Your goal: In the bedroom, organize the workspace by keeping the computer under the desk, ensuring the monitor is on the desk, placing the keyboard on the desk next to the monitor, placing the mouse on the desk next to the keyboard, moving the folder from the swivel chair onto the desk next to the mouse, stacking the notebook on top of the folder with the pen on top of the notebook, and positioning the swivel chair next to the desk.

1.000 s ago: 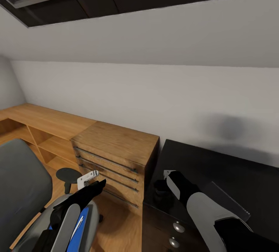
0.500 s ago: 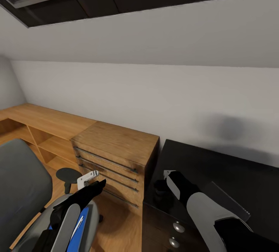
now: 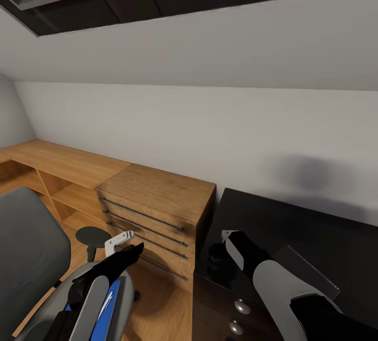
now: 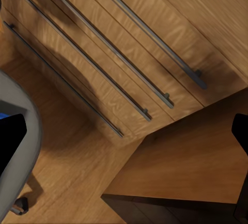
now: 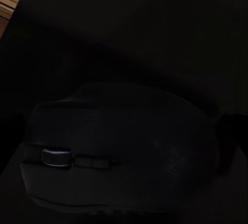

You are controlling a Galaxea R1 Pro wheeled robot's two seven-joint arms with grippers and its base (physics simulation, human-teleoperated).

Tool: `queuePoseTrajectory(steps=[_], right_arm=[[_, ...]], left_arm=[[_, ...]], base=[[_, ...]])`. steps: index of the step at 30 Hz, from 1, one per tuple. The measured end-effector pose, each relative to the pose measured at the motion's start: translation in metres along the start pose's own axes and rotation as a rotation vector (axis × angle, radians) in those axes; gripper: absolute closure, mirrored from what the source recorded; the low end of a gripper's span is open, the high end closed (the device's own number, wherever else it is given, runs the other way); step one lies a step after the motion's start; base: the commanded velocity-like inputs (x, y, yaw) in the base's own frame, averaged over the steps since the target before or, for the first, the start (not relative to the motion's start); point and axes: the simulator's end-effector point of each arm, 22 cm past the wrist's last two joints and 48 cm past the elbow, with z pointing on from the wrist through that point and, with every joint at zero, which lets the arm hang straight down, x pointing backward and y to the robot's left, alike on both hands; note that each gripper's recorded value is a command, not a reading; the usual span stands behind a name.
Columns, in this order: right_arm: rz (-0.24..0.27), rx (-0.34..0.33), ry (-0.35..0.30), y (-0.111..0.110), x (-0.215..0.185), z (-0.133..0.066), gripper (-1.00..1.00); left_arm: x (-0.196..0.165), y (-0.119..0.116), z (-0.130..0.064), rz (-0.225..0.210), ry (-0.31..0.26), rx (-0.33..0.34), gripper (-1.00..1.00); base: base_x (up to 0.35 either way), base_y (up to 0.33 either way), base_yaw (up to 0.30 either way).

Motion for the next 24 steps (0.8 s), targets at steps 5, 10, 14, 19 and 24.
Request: queuePoseTrajectory(steps=[5,10,14,19,24], right_arm=[[0.000,0.000,0.000,0.0000,0.0000,0.0000,-1.00],[-0.001,0.000,0.000,0.0000,0.0000,0.0000,-1.00],[0.000,-0.001,-0.001,0.0001,-0.0002,0.0000,-1.00],[-0.001,0.001,-0.001,-0.0002,-0.0002,0.0002,1.00],[-0.001,0.000,-0.001,-0.0001,-0.0002,0.0001,1.00]], left_arm=[[0.0001,0.0002,0.0000,0.000,0.001,0.000,-1.00],[0.0004,-0.0001,0.0001,-0.002,0.002,0.001,-1.00],[0.0009,-0.0012,0.0000,-0.008,0.005,0.007,-1.00],[0.0019,-0.0027,0.0001,-0.018,0.010,0.015,-1.00],[0.0019,-0.0030,0.0001,-0.020,0.010,0.016,-1.00]], base=[[0.000,0.000,0.000],[0.000,0.000,0.000],[0.000,0.000,0.000],[0.000,0.000,0.000],[0.000,0.000,0.000]])
